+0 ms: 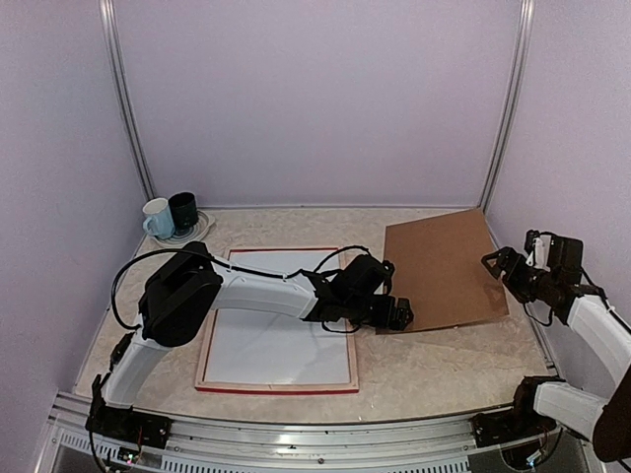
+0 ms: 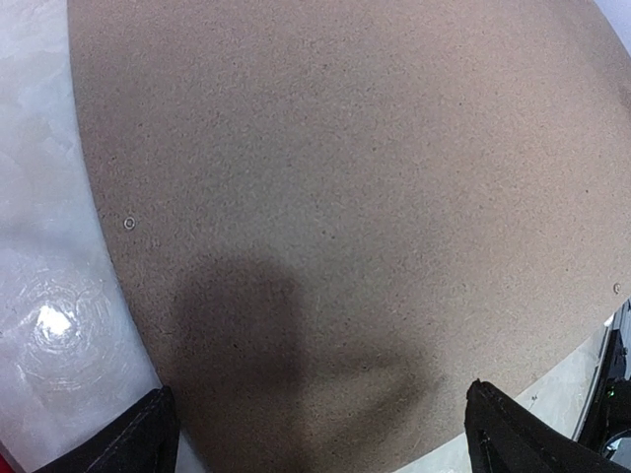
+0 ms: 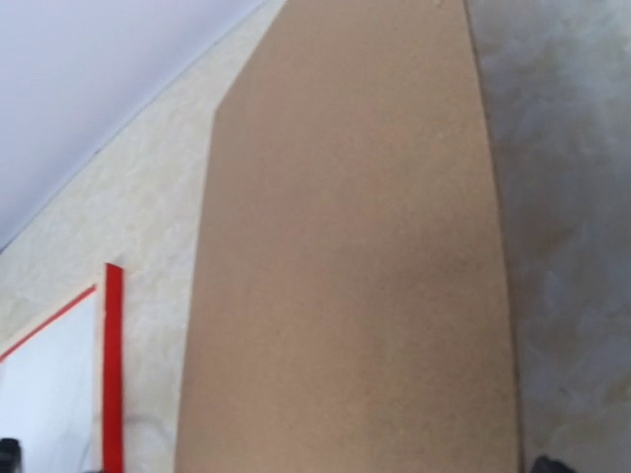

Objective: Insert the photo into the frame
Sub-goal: Pick up the backboard from the center of the board.

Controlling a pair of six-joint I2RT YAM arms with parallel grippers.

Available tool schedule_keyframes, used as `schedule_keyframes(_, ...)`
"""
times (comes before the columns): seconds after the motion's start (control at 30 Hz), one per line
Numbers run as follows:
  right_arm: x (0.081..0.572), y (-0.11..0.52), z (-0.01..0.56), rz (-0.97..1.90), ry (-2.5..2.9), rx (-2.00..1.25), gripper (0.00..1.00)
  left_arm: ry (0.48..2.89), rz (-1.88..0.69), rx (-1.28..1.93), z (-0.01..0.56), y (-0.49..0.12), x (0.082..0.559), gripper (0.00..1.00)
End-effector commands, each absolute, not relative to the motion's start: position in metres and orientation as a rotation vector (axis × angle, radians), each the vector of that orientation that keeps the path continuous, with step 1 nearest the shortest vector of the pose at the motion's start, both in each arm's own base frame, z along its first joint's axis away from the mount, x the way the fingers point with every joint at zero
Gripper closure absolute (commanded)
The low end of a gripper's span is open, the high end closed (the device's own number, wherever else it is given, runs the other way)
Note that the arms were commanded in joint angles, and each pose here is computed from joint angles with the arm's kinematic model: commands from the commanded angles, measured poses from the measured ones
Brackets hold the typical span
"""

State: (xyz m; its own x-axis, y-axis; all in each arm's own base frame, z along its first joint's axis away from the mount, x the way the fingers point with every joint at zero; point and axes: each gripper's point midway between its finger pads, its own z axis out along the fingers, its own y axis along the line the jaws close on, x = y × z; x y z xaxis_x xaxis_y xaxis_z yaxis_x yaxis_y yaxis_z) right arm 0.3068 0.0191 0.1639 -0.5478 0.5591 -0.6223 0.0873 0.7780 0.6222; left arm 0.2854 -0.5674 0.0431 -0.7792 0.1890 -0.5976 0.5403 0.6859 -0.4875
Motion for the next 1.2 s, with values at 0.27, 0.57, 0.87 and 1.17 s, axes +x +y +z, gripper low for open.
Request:
schedule_keyframes(0.27,0.288,0.076,0.198,1.083,2.065,0.304,0.09,2.473,-0.976,0.625,0.007,-0.570,0.254,0.01)
schedule_keyframes(0.57,0.286,0.084,0.205,1.167,2.049,0.271,0.13,2.476,-0.985,0.621,0.006,-0.571,0.254,0.01)
schedule_keyframes(0.87,0.289,0.073,0.205,1.049,2.106,0.302,0.23,2.482,-0.983,0.623,0.003,-0.570,0.253,0.01)
schedule_keyframes(1.17,0.289,0.069,0.191,1.005,2.170,0.329,0.60,2.484,-0.986,0.622,0.002,-0.570,0.253,0.01)
